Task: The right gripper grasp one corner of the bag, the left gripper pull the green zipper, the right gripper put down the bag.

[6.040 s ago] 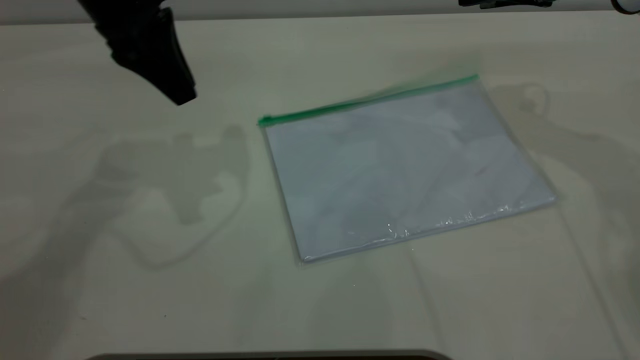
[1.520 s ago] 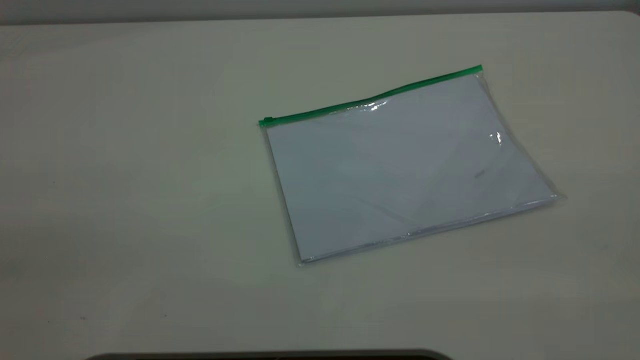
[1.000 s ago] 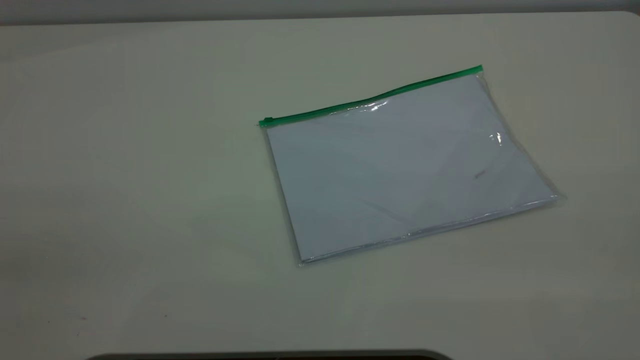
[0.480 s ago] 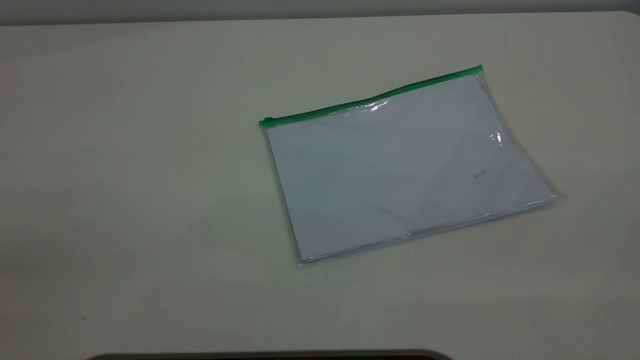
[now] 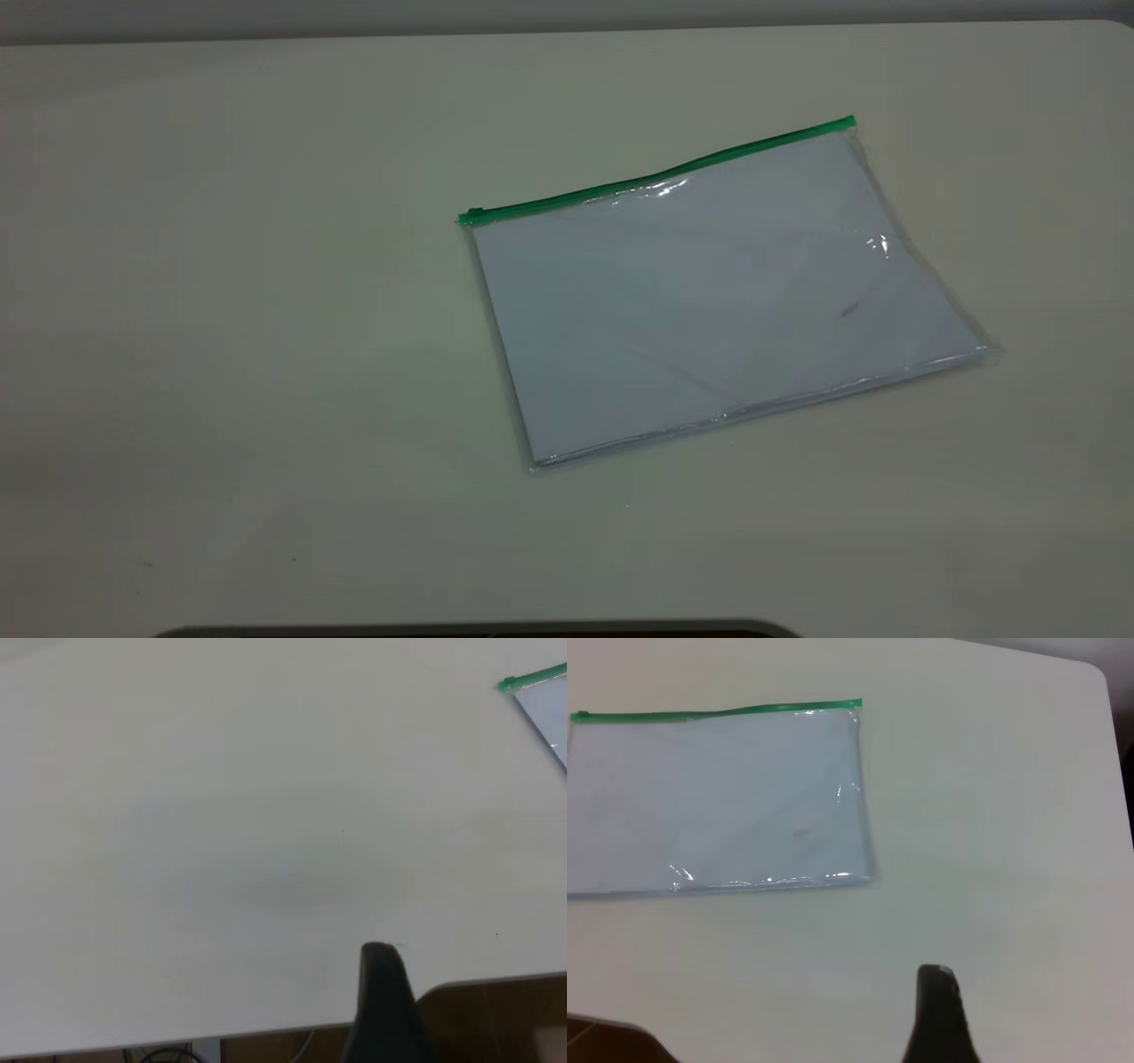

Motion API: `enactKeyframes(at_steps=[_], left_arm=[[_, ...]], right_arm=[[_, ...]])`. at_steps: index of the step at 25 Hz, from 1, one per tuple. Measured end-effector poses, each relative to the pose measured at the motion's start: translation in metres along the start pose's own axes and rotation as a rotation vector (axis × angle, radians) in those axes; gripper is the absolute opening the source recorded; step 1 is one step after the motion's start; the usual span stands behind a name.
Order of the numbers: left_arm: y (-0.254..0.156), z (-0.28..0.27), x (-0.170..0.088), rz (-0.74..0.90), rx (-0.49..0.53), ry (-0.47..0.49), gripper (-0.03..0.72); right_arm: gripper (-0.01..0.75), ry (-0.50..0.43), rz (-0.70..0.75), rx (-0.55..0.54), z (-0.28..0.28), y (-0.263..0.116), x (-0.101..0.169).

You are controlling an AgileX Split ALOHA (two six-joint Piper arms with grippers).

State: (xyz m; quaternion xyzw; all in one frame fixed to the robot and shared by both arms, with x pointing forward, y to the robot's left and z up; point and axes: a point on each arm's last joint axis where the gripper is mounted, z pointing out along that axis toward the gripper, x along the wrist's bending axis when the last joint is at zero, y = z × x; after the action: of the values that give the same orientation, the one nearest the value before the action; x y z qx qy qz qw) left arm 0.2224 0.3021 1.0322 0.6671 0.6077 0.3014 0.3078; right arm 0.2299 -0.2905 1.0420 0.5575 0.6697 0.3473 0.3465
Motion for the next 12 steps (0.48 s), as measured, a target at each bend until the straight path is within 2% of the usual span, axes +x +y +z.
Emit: enactKeyframes(at_steps=[12], left_arm=[[0.0, 0.0, 0.0, 0.0, 0.0, 0.0, 0.575]], right_arm=[[0.579, -0.038, 0.042, 0.005, 0.0, -0.0005, -0.0034]])
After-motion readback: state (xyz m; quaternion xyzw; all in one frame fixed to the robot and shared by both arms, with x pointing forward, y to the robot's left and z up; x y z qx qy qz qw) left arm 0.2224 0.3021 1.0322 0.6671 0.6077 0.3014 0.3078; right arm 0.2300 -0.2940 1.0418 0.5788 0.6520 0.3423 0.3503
